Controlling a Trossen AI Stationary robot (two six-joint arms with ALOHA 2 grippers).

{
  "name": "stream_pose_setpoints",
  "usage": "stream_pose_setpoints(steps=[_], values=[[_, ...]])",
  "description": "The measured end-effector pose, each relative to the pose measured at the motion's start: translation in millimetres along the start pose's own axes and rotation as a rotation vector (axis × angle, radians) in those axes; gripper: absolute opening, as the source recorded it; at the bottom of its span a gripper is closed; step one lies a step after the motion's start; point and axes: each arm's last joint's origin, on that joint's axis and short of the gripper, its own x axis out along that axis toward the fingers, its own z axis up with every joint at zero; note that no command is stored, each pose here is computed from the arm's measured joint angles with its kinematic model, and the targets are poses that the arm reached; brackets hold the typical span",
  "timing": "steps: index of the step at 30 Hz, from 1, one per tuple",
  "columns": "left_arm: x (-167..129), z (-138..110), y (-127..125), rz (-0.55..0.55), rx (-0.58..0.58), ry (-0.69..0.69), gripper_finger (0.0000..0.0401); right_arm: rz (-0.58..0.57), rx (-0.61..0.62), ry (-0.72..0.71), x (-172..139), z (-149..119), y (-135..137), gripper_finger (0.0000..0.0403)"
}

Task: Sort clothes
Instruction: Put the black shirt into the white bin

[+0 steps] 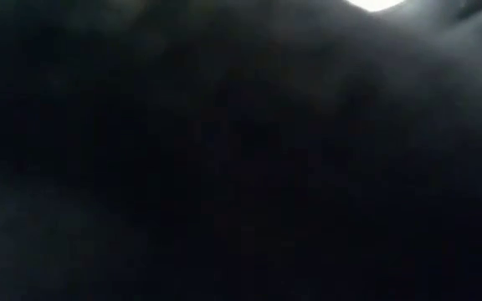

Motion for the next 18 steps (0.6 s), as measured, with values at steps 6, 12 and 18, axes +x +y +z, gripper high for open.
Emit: stream_pose_setpoints(steps=[6, 12, 18], values=[[0, 0, 0, 0.0, 0.0, 0.0, 0.0105, 0.003, 0.098, 0.126, 25, -35, -27, 0.0021], [0, 0, 0, 0.0, 0.0, 0.0, 0.0105, 0.027, 0.154, 0.272, 49, -74, -42, 0.0021], [0, 0, 0, 0.0, 0.0, 0.0, 0.0105, 0.062, 0.171, 0.474, 64, -113, -41, 0.0021]])
